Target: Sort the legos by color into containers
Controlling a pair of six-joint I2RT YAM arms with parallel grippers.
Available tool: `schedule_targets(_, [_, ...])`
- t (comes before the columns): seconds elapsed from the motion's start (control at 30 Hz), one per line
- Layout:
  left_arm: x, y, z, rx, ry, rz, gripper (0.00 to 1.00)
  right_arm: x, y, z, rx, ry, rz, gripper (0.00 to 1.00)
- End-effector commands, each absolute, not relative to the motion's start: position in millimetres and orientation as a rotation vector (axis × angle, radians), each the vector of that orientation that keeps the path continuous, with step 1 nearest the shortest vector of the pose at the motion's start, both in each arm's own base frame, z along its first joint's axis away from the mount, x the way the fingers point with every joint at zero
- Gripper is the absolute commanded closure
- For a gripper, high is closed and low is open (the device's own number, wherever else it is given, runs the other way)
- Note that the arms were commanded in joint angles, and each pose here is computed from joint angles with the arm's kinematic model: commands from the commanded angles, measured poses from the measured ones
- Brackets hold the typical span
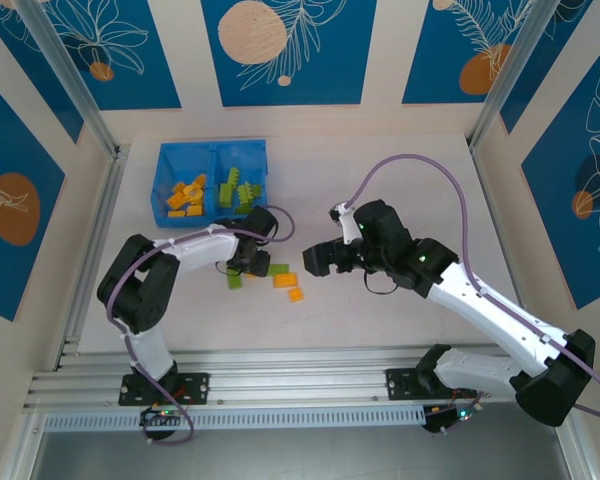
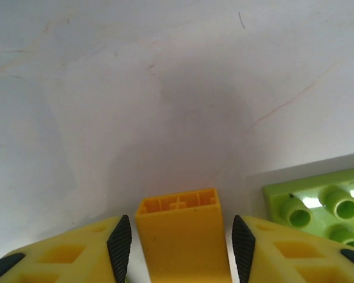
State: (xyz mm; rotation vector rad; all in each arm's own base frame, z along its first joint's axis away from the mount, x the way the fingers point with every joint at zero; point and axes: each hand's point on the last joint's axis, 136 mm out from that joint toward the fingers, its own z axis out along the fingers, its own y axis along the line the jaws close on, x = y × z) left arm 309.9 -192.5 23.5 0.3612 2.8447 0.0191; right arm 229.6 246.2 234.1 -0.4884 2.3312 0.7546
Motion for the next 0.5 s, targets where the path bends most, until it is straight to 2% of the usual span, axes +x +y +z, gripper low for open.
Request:
schedule_targets(0.0, [308.1,-204.1,17.2,0.371,2.855,-0.005,0.54,235.5,247.6,239.7,-0.457,2.327,0.761,0.04])
schedule_targets(0.23, [298.2,-206.5,12.9,0.363,2.872,-0.040,0.68,232.0,251.4,243.9,-0.451,2.329,0.807,0.04])
schedule_targets(0.33, [308.0,-206.3,38.7,0.376,2.788,-0.047,0.72,229.8,253.8,247.0,-0.453,2.327,0.835,0.04])
schedule_targets(0.47, [335.5,-189.2,96.6,0.353,2.630,0.036,0.75,227.5,255.5,252.1,-0.453,2.315,0.864,0.04])
